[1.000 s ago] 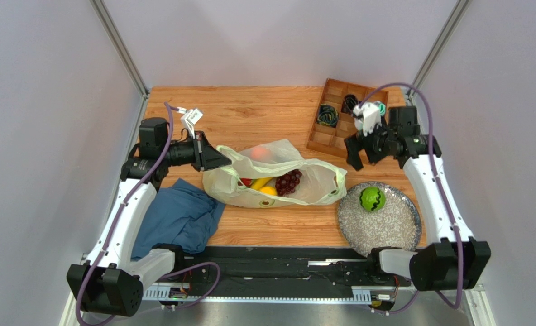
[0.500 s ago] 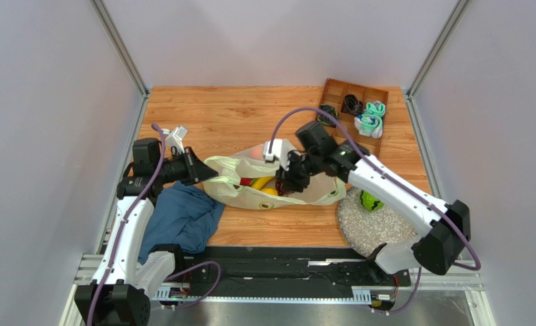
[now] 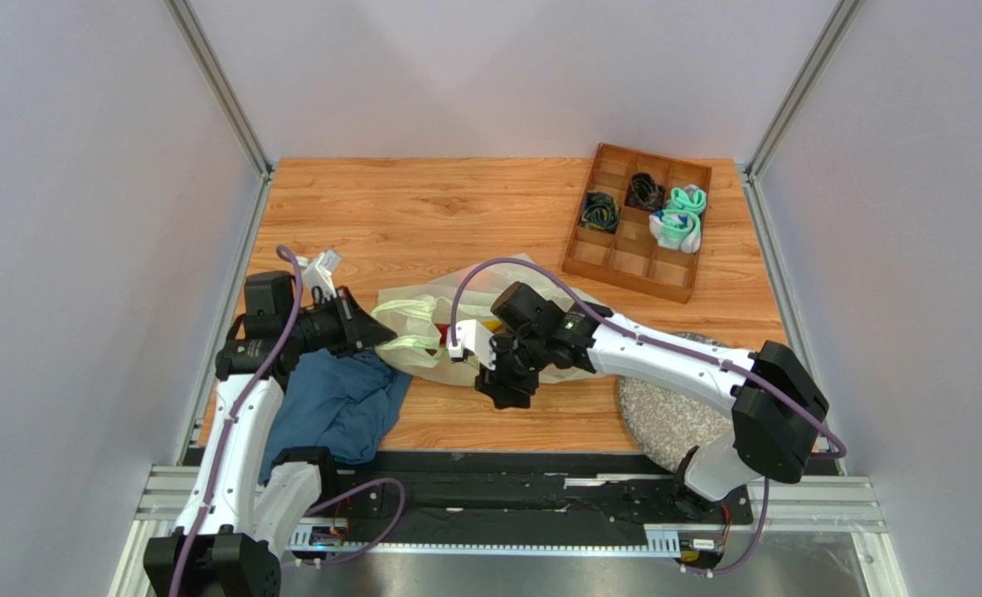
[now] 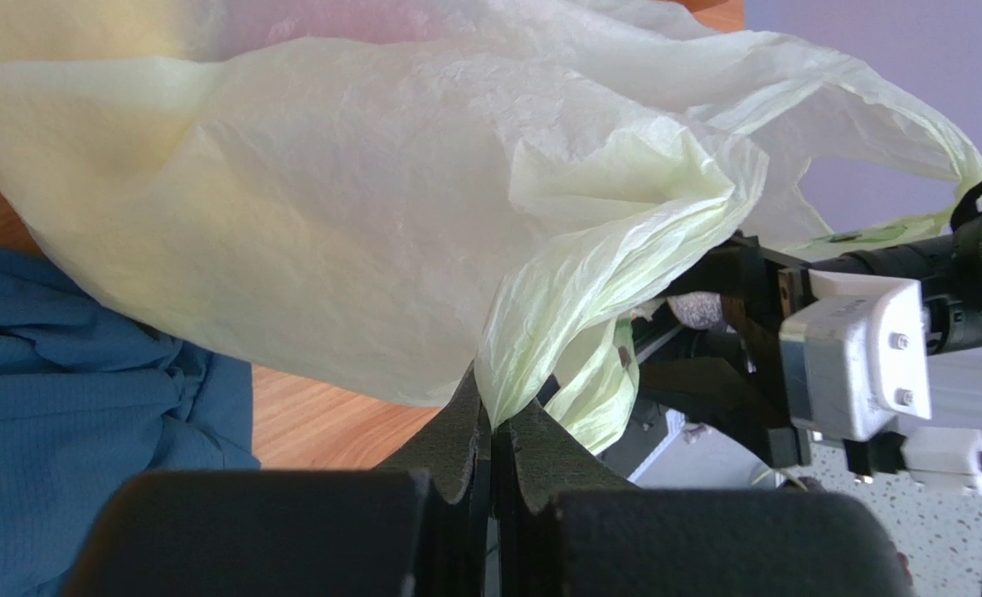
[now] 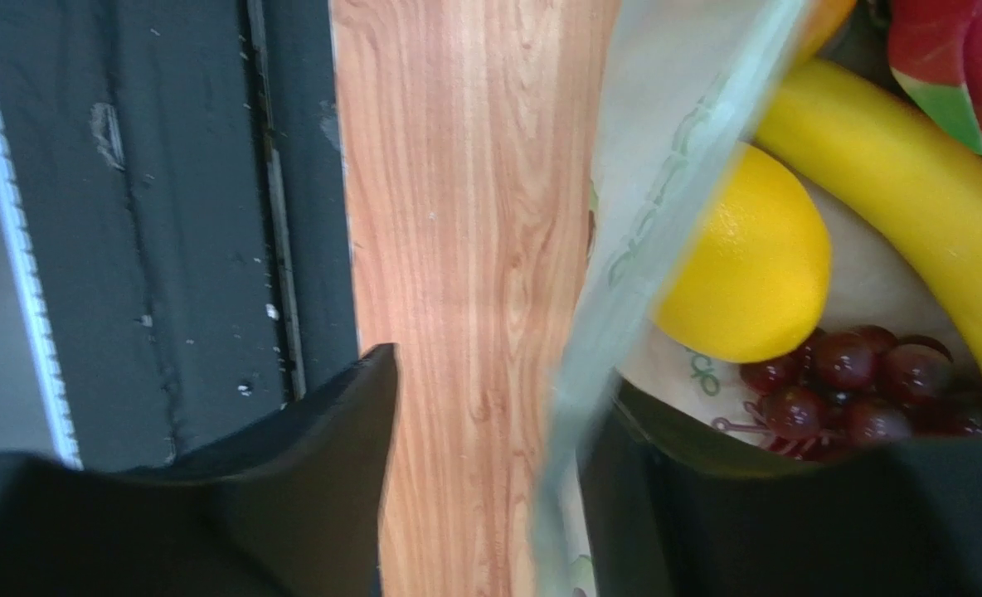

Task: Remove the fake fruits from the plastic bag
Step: Take out the fake fruit from the plastic bag.

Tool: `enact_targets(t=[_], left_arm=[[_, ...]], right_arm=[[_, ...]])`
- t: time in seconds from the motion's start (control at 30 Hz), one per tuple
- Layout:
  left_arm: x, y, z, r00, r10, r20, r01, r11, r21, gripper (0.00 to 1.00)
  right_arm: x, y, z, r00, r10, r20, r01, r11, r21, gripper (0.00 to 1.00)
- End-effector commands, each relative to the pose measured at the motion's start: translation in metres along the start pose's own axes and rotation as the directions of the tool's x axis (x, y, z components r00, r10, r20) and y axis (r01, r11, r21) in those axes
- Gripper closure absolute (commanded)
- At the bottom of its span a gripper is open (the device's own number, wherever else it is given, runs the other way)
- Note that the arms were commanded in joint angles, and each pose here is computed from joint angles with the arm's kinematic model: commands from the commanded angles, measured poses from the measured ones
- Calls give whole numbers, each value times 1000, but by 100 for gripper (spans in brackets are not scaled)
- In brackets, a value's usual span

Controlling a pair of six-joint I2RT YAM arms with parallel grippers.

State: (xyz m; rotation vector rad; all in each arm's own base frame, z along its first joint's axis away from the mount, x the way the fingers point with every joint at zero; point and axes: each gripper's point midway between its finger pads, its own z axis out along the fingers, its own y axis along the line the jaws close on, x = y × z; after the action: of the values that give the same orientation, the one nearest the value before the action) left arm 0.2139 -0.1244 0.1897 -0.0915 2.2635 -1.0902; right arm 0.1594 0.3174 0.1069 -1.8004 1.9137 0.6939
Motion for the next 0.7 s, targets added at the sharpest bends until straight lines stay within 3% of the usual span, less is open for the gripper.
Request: enact_targets(t=[0.0, 0.03, 0.13, 0.3, 0.4, 0.5, 0.67], left_arm=[[2, 6, 5, 999, -46, -9, 46, 999, -5, 100], [0, 10, 7, 999, -54, -1, 54, 998, -22, 100], [-11, 19, 16, 997, -74, 18, 75, 996, -40, 100], [-18, 29, 28, 993, -115, -7, 114, 992, -55, 100], [-8, 33, 30, 987, -156, -30, 155, 986, -57, 100], [0, 32, 28, 983, -179, -48, 176, 983, -54, 100], [-2, 29, 24, 991, -133, -35, 131, 990, -51, 100]], right_arm=[[-24, 17, -8, 998, 5, 65, 3, 992, -126, 33], [-24, 28, -8, 997, 16, 74, -3, 983, -182, 19], [-10, 47, 1, 992, 110, 59, -90, 960, -267, 1], [12, 58, 25, 977, 213, 25, -196, 932, -306, 0], [17, 57, 26, 979, 203, 9, -192, 938, -288, 0], [11, 34, 11, 994, 111, 11, -107, 978, -178, 0], [-12, -3, -33, 994, 109, 28, -105, 987, -118, 3]])
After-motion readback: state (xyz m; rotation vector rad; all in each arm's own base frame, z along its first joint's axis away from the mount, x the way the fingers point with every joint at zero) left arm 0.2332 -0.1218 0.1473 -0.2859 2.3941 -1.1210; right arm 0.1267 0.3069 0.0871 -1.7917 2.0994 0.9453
